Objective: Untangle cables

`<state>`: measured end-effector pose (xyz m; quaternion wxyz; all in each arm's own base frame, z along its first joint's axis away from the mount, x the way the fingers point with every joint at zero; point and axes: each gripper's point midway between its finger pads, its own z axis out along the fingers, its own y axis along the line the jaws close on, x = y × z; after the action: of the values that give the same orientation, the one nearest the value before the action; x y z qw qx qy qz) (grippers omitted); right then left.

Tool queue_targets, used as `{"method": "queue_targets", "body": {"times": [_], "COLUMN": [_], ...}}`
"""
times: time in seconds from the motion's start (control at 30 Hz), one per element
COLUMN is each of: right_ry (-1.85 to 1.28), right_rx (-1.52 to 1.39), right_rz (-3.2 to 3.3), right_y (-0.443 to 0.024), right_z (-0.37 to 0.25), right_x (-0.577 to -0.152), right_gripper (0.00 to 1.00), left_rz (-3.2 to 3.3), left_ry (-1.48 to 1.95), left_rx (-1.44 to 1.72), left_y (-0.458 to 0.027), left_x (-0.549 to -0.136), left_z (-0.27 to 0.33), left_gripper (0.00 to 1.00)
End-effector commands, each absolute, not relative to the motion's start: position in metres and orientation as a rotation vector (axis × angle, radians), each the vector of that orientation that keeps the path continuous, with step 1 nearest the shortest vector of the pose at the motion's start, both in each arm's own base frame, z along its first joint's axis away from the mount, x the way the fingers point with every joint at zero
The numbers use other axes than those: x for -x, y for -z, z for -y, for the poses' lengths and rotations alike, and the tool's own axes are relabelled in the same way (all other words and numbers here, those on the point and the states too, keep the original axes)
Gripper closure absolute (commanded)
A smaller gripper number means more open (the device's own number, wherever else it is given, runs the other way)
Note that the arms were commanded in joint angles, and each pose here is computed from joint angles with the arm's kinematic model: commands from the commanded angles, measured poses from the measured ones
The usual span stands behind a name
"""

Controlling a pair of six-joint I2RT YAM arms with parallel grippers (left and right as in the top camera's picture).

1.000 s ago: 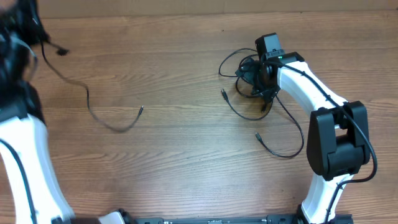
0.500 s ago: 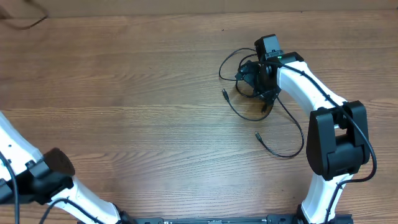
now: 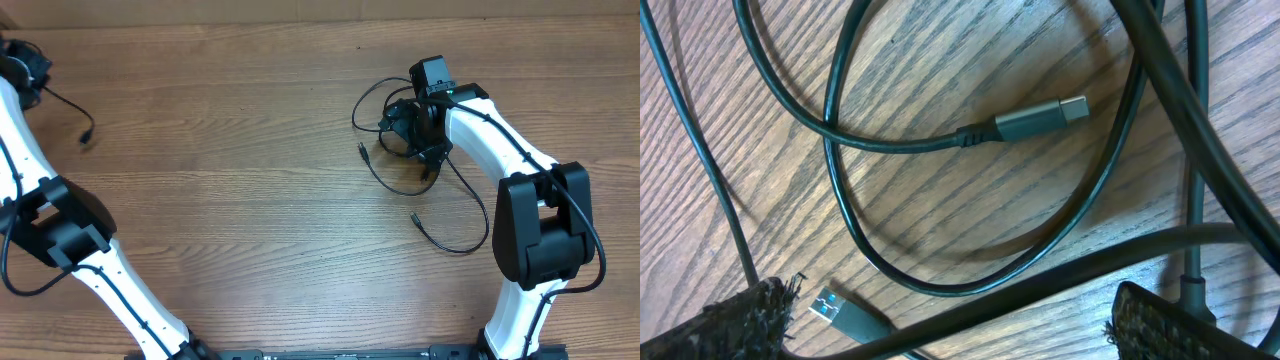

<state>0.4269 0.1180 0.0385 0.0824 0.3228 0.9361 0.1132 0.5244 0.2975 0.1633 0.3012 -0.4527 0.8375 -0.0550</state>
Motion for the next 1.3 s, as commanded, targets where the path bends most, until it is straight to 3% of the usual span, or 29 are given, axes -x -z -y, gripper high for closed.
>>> {"method": "queue_targets", "body": {"times": [0.0,0.1,0.23,0.27,0.33,0.5,0.67,0.87,0.9,0.93,0.97,1.0,1.07,1.13,1.27], "right_ry": [-0.347,-0.329,-0.316,-0.316,-0.313,-0.297,-0.292,-0.376,-0.388,-0.414,-0.426,-0.442,-0.484,-0.533,-0.543], "right_rx": [-0.942,-0.951,-0.958,-0.958,-0.96,-0.968,-0.969,-0.884,-0.866,-0.814,-0.787,-0.768,-0.748,-0.722,-0.7], "right_rz": [-2.802,-2.824,-2.839,-2.839,-2.843,-2.861,-2.867,-2.729,-2.713,-2.687,-2.668,-2.646,-2.63,-2.611,-2.55], "right_y": [-0.041,-0.039,-0.038,-0.038,-0.038,-0.037,-0.036,-0.069,-0.076,-0.091,-0.102,-0.115,-0.129,-0.144,-0.175], "right_z": [-0.122,-0.12,-0.119,-0.119,-0.119,-0.117,-0.117,-0.12,-0.121,-0.122,-0.122,-0.122,-0.126,-0.13,-0.12], "right_x": [-0.426,-0.42,-0.416,-0.416,-0.415,-0.41,-0.409,-0.436,-0.438,-0.441,-0.441,-0.441,-0.438,-0.436,-0.435], "right_gripper": [0.0,0.0,0.0,0.0,0.0,0.0,0.0,0.01,0.05,0.21,0.3,0.34,0.33,0.23,0.15], "left_rz": [-2.227,-2.196,-2.082,-2.061,-2.03,-1.988,-1.87,-1.988,-2.003,-2.013,-2.021,-2.038,-2.091,-2.211,-2.337], "left_ry": [0.225,0.184,0.363,0.4,0.452,0.427,0.28,0.415,0.464,0.502,0.54,0.579,0.641,0.698,0.755], "left_rx": [1.385,1.431,1.399,1.374,1.348,1.312,1.267,0.99,0.91,0.865,0.829,0.79,0.753,0.671,0.534], "left_y": [-0.121,-0.117,-0.147,-0.154,-0.165,-0.195,-0.283,-0.359,-0.37,-0.377,-0.383,-0.388,-0.384,-0.368,-0.356], "left_x": [-0.529,-0.525,-0.539,-0.544,-0.549,-0.549,-0.523,-0.482,-0.48,-0.477,-0.475,-0.473,-0.473,-0.476,-0.475], "left_z": [-0.283,-0.297,-0.305,-0.305,-0.306,-0.308,-0.313,-0.243,-0.228,-0.216,-0.204,-0.189,-0.16,-0.112,-0.048], "left_gripper": [0.94,0.91,0.91,0.75,0.0,0.0,0.0,0.0,0.0,0.02,0.04,0.08,0.1,0.11,0.12]}}
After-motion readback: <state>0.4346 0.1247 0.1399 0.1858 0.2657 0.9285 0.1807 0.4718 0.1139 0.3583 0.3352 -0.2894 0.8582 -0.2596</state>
